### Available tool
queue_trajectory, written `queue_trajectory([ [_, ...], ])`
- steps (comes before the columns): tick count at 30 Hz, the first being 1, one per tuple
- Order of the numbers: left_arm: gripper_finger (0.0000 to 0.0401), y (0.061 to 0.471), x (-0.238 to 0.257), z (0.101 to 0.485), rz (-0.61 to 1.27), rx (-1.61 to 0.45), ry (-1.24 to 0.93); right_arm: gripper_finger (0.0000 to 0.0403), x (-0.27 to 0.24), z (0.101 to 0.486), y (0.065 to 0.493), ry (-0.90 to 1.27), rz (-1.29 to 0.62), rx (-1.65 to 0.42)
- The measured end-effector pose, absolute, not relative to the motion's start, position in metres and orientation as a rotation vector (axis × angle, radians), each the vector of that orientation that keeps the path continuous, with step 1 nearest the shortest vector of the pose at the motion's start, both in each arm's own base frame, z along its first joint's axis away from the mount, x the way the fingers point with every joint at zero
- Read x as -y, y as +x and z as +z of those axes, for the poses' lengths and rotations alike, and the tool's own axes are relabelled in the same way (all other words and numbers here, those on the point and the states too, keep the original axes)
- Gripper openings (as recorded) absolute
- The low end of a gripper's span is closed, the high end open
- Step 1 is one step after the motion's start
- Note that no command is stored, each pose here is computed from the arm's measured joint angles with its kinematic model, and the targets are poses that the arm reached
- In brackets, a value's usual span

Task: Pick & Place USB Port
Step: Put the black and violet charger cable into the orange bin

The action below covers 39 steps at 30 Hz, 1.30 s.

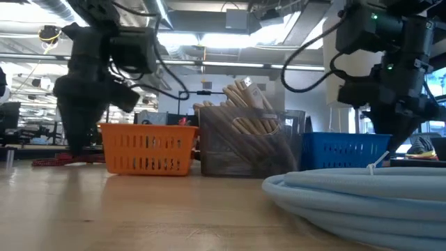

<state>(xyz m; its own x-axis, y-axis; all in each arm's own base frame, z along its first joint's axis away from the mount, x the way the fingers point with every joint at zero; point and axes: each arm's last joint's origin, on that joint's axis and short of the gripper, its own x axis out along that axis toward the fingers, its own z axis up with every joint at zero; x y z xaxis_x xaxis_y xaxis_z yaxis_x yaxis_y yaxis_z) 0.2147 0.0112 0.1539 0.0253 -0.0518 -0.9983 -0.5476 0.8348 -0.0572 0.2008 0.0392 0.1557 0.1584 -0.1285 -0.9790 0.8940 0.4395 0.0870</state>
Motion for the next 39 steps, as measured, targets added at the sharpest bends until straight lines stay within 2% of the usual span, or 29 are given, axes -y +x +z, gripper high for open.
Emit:
queue_trajectory([
  [4, 0.0143, 0.205, -0.018, 0.162, 0.465, -1.524, -0.491, 0.0000, -0.038, 0.159, 0.192, 0.802, -0.895, -1.235],
  [12, 0.0143, 0.193, -0.032, 0.191, 0.598, -1.309, -0.533, 0.0000, -0.065, 0.190, 0.180, 0.838, -0.898, -1.345],
  [20, 0.0143, 0.177, -0.055, 0.226, 0.664, -0.991, -0.585, 0.0000, -0.125, 0.223, 0.164, 1.085, -0.987, -1.200],
  [23, 0.0143, 0.179, -0.063, 0.238, 0.656, -0.840, -0.583, 0.0000, -0.144, 0.221, 0.153, 1.198, -1.058, -1.140],
  [28, 0.0143, 0.184, -0.077, 0.251, 0.601, -0.675, -0.545, 0.0000, -0.153, 0.209, 0.164, 1.255, -1.075, -1.207],
  [35, 0.0143, 0.181, -0.089, 0.254, 0.547, -0.645, -0.528, 0.0000, -0.140, 0.196, 0.185, 1.294, -1.188, -1.181],
  [39, 0.0143, 0.178, -0.096, 0.254, 0.548, -0.650, -0.499, 0.0000, -0.138, 0.206, 0.187, 1.292, -1.229, -1.225],
])
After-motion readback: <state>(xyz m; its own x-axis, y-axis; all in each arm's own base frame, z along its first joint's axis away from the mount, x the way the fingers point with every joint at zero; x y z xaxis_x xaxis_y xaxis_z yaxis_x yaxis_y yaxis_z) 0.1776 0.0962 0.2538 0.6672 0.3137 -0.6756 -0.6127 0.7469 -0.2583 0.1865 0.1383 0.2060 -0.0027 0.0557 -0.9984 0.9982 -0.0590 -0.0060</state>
